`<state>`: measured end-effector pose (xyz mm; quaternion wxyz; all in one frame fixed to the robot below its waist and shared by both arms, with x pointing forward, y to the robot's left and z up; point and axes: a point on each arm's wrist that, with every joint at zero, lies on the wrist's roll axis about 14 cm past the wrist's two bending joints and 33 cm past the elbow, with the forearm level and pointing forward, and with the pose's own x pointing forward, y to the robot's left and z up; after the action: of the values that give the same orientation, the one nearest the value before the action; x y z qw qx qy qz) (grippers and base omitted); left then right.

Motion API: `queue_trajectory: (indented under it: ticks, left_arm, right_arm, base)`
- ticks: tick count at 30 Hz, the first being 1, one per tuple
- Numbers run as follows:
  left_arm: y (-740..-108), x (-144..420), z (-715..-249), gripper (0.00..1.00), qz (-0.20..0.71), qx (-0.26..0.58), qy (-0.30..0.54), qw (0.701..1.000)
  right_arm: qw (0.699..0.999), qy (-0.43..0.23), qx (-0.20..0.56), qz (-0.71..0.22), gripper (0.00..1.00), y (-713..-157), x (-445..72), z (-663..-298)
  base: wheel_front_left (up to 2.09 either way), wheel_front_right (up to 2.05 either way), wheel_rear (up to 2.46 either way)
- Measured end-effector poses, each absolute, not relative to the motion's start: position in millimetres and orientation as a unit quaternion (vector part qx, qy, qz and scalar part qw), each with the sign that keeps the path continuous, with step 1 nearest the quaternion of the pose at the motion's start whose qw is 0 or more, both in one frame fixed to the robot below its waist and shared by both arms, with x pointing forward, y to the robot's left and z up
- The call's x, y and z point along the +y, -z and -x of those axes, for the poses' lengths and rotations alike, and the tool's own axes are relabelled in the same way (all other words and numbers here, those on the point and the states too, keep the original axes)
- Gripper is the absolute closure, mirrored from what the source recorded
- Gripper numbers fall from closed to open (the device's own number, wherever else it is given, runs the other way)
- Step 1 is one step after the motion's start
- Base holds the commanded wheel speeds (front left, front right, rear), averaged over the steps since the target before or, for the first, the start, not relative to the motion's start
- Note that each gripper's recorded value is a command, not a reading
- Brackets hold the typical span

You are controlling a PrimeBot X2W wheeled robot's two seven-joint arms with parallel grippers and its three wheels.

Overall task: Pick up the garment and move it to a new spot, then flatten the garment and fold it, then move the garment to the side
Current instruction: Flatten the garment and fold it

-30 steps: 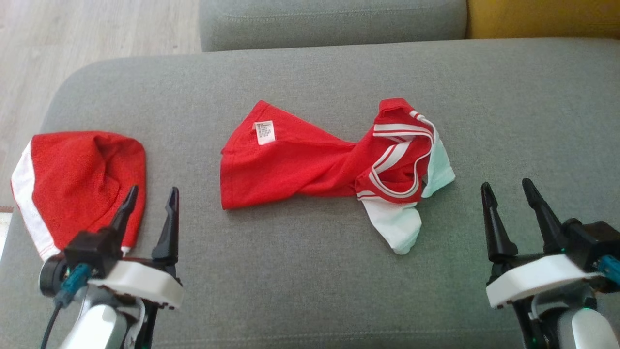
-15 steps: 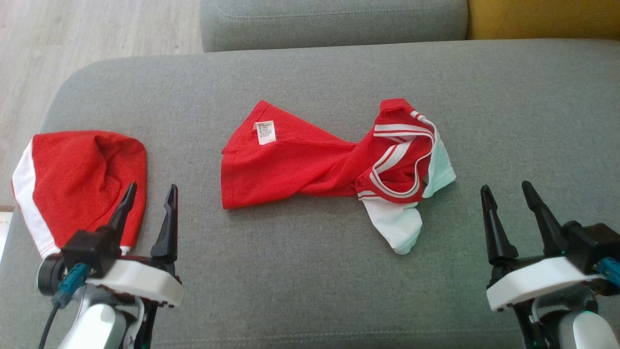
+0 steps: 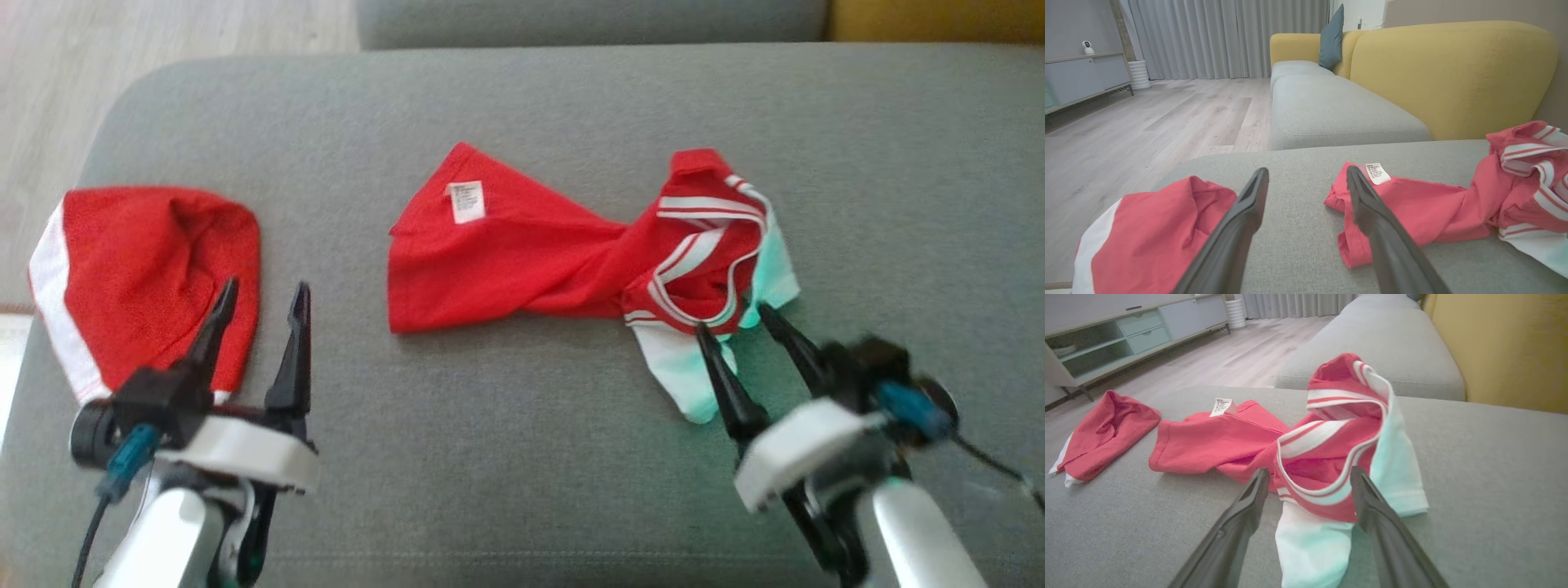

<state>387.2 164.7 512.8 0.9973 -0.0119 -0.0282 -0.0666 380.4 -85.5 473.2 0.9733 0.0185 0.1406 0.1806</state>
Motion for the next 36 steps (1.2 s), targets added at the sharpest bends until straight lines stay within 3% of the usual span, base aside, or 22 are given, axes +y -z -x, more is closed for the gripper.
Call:
queue_trajectory:
  ticks: [9, 10, 11, 12, 22, 29, 30, 31, 36]
  left_arm:
    - [-524, 174, -397, 0.00, 0.010, -0.050, 0.046, 0.998]
    - [-524, 177, -397, 0.00, 0.011, -0.050, 0.040, 0.998]
    - [-526, 180, -396, 0.00, 0.011, -0.054, 0.033, 0.998]
    - [-528, 182, -396, 0.00, 0.011, -0.056, 0.030, 0.998]
    - [-532, 183, -397, 0.00, 0.013, -0.066, 0.027, 0.997]
    - [-535, 177, -399, 0.00, 0.019, -0.071, 0.036, 0.997]
    - [-535, 176, -400, 0.00, 0.020, -0.071, 0.039, 0.997]
    - [-534, 175, -400, 0.00, 0.019, -0.070, 0.040, 0.997]
    - [-532, 172, -400, 0.00, 0.022, -0.069, 0.042, 0.996]
  right_arm:
    - [0.940, -0.247, 0.233, 0.042, 0.00, -424, -49, -408]
    - [0.937, -0.249, 0.243, 0.043, 0.18, -418, -48, -408]
    - [0.934, -0.252, 0.250, 0.044, 0.54, -414, -47, -407]
    - [0.933, -0.254, 0.251, 0.044, 1.00, -413, -46, -408]
    - [0.966, -0.191, 0.174, 0.011, 1.00, -454, -87, -428]
    - [0.963, -0.093, 0.253, -0.016, 1.00, -416, -151, -391]
    - [0.960, -0.084, 0.267, -0.021, 0.63, -409, -156, -384]
    - [0.957, -0.075, 0.278, -0.025, 0.00, -402, -160, -377]
    - [0.958, -0.033, 0.280, -0.046, 0.00, -398, -180, -365]
  base:
    - [0.00, 0.00, 0.00]
    - [0.00, 0.00, 0.00]
    - [0.00, 0.00, 0.00]
    - [0.00, 0.00, 0.00]
    - [0.00, 0.00, 0.00]
    - [0.00, 0.00, 0.00]
    - [0.00, 0.00, 0.00]
    - [0.00, 0.00, 0.00]
    - [0.00, 0.00, 0.00]
